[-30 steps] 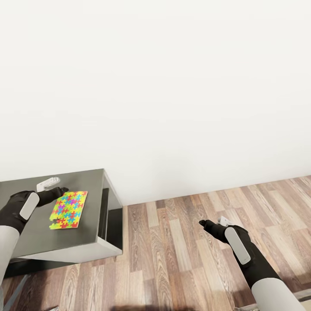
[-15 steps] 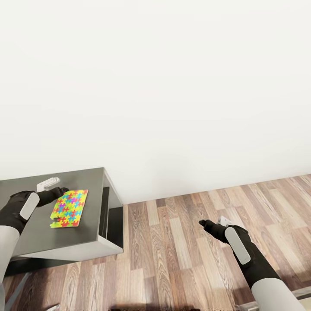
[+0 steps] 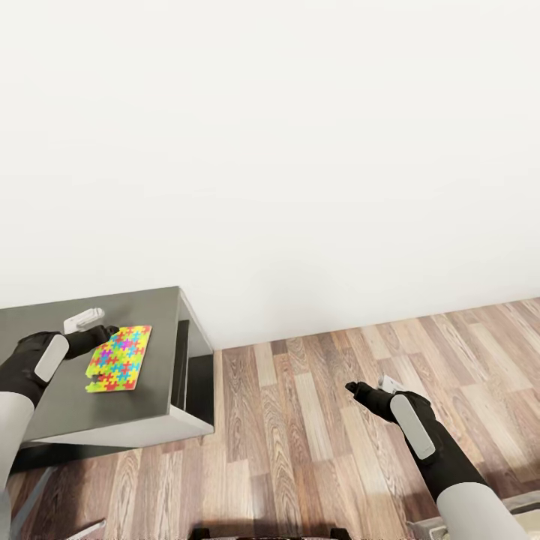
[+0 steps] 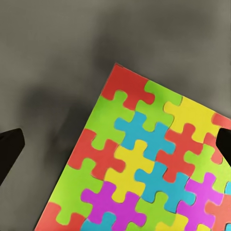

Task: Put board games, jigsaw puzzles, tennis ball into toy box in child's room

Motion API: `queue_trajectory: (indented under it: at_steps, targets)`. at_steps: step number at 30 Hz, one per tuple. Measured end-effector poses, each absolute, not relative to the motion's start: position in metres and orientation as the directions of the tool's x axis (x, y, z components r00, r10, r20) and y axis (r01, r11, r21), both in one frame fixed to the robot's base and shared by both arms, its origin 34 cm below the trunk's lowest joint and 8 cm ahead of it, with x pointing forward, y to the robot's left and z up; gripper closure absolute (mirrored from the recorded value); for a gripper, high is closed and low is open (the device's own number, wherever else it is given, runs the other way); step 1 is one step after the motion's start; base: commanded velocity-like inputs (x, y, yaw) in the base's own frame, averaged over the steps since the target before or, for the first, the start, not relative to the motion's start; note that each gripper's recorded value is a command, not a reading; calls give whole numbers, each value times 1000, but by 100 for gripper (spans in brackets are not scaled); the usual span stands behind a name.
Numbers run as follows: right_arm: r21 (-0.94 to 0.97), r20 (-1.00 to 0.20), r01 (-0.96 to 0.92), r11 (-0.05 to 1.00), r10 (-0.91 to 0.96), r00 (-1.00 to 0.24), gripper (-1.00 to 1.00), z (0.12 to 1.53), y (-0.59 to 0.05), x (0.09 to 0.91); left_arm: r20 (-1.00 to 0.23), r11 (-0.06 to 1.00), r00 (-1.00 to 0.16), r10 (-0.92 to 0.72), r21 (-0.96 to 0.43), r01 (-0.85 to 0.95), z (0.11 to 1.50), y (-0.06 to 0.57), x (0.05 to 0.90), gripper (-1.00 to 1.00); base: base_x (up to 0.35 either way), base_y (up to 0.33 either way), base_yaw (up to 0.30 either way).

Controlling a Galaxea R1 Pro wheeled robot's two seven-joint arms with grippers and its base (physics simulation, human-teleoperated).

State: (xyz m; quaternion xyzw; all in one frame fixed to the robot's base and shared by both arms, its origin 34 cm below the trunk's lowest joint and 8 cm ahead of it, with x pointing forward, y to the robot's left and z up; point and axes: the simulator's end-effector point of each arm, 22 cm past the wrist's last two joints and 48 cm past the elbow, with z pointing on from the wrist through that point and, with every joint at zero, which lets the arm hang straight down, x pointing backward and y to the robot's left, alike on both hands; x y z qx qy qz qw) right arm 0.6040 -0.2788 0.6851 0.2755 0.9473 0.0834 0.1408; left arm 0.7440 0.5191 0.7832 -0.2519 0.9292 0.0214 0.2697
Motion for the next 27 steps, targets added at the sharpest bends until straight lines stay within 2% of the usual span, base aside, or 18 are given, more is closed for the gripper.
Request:
queue_trajectory:
  at_steps: [27]
  targets:
    - [223, -200, 504, 834, 545, -814, -100, 673, -279, 596, -494, 871, -738, -459, -88, -483, 767, 518, 739, -100, 0, 0, 0]
